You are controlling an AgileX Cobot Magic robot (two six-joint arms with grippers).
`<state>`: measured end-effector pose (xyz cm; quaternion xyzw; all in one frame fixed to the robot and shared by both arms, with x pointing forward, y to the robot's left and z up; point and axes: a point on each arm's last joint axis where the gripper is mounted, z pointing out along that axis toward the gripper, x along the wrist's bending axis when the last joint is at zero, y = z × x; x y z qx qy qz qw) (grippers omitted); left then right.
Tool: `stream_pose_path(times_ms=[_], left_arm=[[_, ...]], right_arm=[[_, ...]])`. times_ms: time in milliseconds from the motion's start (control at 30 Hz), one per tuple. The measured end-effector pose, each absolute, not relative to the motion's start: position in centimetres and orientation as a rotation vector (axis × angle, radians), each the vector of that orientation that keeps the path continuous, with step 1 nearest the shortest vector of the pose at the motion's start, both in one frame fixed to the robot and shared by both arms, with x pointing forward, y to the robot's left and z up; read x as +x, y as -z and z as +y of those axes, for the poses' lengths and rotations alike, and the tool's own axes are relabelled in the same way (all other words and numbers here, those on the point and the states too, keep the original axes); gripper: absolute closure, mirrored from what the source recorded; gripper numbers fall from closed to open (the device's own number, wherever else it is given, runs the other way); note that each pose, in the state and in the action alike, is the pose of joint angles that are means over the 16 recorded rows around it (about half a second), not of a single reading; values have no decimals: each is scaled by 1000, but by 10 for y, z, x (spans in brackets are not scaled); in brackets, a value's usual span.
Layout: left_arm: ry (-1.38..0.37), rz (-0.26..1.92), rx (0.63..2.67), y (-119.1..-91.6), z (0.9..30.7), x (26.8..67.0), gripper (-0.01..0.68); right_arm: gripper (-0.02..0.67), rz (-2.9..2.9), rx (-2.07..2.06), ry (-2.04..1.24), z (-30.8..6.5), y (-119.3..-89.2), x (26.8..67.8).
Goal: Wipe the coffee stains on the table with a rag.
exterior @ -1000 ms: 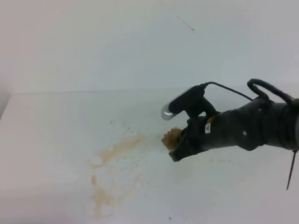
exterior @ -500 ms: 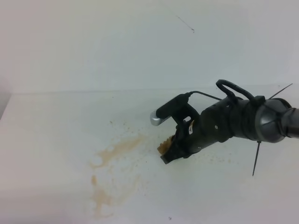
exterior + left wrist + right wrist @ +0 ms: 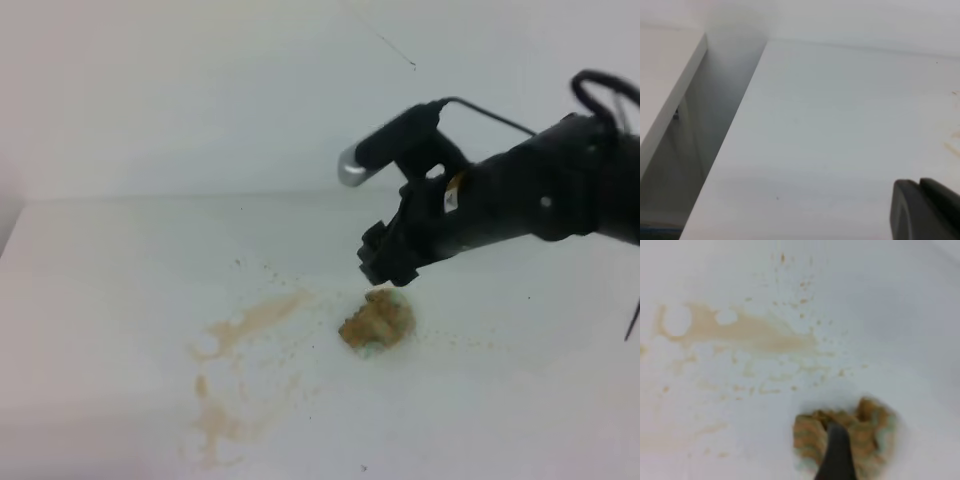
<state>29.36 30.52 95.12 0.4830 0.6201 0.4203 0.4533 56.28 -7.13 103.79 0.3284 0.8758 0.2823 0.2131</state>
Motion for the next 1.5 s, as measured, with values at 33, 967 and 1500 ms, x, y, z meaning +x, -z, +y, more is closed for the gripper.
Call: stream_pose_path(times_ms=[33, 967, 1500], left_arm=[[-1038, 1531, 1192, -951, 305, 294, 672], [-1052, 1508, 1175, -961, 305, 293, 672], [-1052, 1507, 1174, -961, 305, 293, 672]], right_arm=[[211, 2425, 900, -781, -75, -1048, 558], [645, 1953, 838, -1093, -206, -1097, 393], [645, 1932, 460, -1255, -186, -1076, 389]])
